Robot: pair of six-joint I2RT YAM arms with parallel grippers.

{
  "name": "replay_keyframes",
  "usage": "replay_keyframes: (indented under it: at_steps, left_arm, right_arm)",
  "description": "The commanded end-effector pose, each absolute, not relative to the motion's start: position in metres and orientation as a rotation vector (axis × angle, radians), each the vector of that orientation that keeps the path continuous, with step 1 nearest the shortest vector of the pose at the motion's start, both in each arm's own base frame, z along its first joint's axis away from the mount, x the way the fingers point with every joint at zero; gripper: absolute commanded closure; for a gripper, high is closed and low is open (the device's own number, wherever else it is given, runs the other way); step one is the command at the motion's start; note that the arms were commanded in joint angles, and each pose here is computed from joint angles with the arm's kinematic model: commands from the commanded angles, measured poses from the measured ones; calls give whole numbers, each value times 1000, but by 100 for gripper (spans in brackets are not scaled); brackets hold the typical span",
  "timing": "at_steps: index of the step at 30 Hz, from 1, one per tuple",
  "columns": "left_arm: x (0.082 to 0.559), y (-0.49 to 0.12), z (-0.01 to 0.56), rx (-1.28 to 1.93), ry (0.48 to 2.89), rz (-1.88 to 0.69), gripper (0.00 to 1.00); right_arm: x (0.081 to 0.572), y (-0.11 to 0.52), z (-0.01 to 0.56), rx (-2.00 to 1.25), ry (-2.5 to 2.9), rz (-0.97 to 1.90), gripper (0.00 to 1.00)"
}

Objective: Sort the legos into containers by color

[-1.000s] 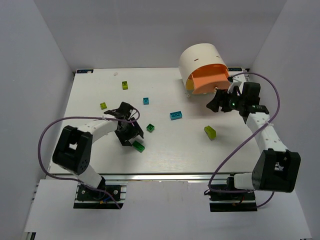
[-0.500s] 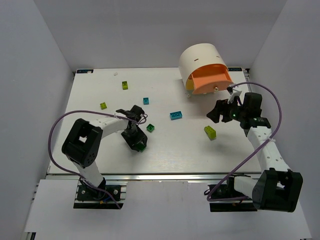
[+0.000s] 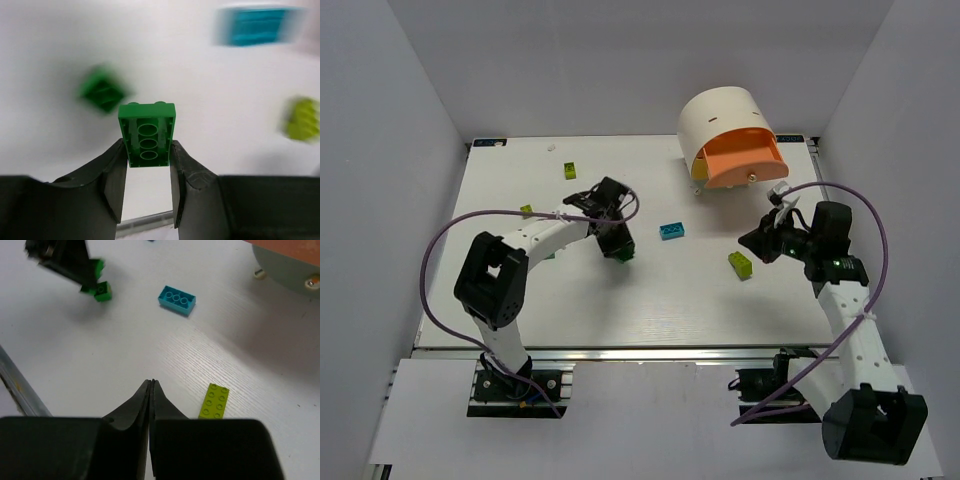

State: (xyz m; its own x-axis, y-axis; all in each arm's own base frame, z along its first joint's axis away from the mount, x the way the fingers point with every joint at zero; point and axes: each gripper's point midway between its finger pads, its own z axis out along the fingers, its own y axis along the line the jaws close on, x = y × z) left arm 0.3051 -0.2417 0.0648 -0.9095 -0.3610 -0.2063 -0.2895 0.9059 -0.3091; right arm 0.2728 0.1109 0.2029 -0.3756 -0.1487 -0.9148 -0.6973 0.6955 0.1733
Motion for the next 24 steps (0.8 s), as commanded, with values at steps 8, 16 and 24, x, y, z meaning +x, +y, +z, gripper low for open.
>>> replay_keyframes:
  at_steps: [8, 16, 24]
  left_arm:
    - [428, -401, 282, 399, 2055, -988, 100]
    - [481, -449, 344, 375, 1707, -1146, 100]
    - [481, -485, 333, 346, 1645, -1242, 96]
  right_arm:
    - [254, 117, 205, -777, 1790, 674, 100]
    - [251, 112, 202, -768, 1795, 623, 100]
    - [252, 112, 199, -752, 1807, 625, 100]
